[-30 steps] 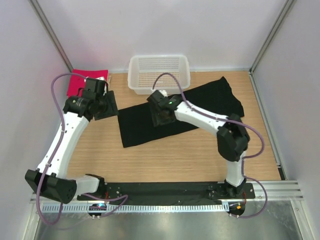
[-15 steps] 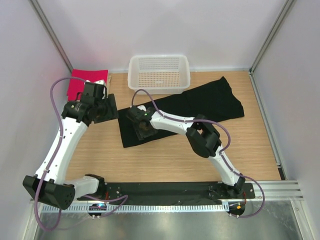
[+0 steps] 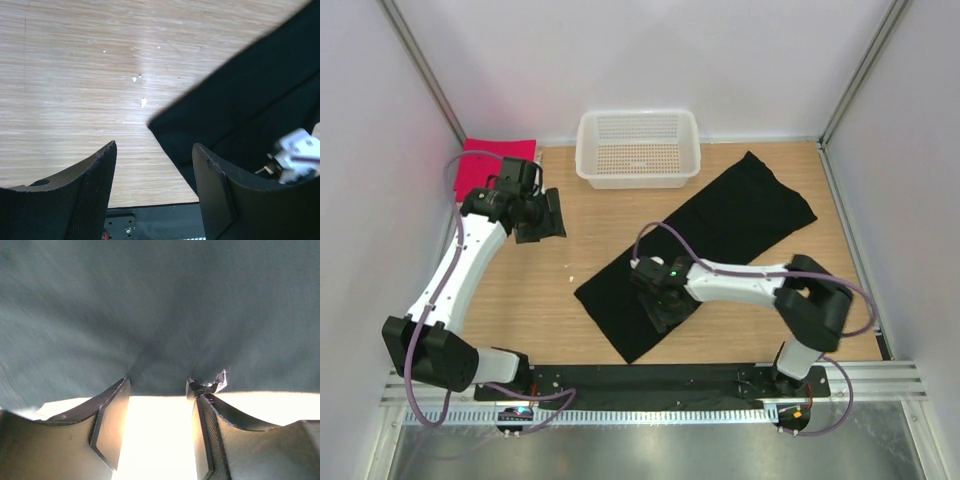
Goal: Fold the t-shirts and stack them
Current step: Fold the tshirt
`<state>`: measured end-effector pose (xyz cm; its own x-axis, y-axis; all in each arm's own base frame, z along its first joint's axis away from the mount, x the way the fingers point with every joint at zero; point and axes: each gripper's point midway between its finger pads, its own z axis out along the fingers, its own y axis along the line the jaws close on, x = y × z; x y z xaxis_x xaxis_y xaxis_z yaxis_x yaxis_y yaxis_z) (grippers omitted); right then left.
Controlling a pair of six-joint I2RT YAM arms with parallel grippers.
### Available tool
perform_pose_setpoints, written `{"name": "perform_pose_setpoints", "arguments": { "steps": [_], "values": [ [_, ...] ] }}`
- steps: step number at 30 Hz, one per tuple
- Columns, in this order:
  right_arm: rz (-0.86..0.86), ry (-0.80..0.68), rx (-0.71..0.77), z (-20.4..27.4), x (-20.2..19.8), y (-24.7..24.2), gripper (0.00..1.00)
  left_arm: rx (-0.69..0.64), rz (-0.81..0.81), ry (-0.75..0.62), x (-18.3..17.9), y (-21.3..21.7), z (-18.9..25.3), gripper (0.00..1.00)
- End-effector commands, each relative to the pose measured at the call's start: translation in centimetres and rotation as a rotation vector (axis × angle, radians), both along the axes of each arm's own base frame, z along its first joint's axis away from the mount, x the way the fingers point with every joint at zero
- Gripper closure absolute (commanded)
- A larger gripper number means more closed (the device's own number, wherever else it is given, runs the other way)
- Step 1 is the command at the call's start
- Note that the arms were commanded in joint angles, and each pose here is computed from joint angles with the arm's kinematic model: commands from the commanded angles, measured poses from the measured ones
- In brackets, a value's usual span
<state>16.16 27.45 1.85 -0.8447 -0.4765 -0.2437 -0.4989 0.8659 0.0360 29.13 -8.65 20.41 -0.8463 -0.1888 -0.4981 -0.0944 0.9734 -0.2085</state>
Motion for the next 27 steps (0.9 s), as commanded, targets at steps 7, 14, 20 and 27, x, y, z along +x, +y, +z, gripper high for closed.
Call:
{"name": "perform_pose_setpoints", "arguments": {
  "steps": [7, 14, 20, 27],
  "values": [
    [-0.56, -0.2, -0.018, 9.6, 5.3, -11.6, 0.39, -0.075, -0.068, 0.02, 0.3, -1.7, -1.1, 0.36],
    [-1.105, -0.357, -0.001, 11.2, 18.0, -19.4, 0.23, -0.142, -0.081, 0.034, -0.1, -2.9, -1.3, 0.36],
    [-1.235, -0.395, -0.107, 9.4, 26.3, -22.0, 0.23, -0.137, -0.101, 0.014, -0.6, -2.8, -0.7, 0.36],
    [-1.252, -0.385, -0.134, 4.5, 30.7, -23.4, 0.23, -0.144, -0.114, 0.033, -1.7, -2.7, -1.8, 0.36]
  ]
}}
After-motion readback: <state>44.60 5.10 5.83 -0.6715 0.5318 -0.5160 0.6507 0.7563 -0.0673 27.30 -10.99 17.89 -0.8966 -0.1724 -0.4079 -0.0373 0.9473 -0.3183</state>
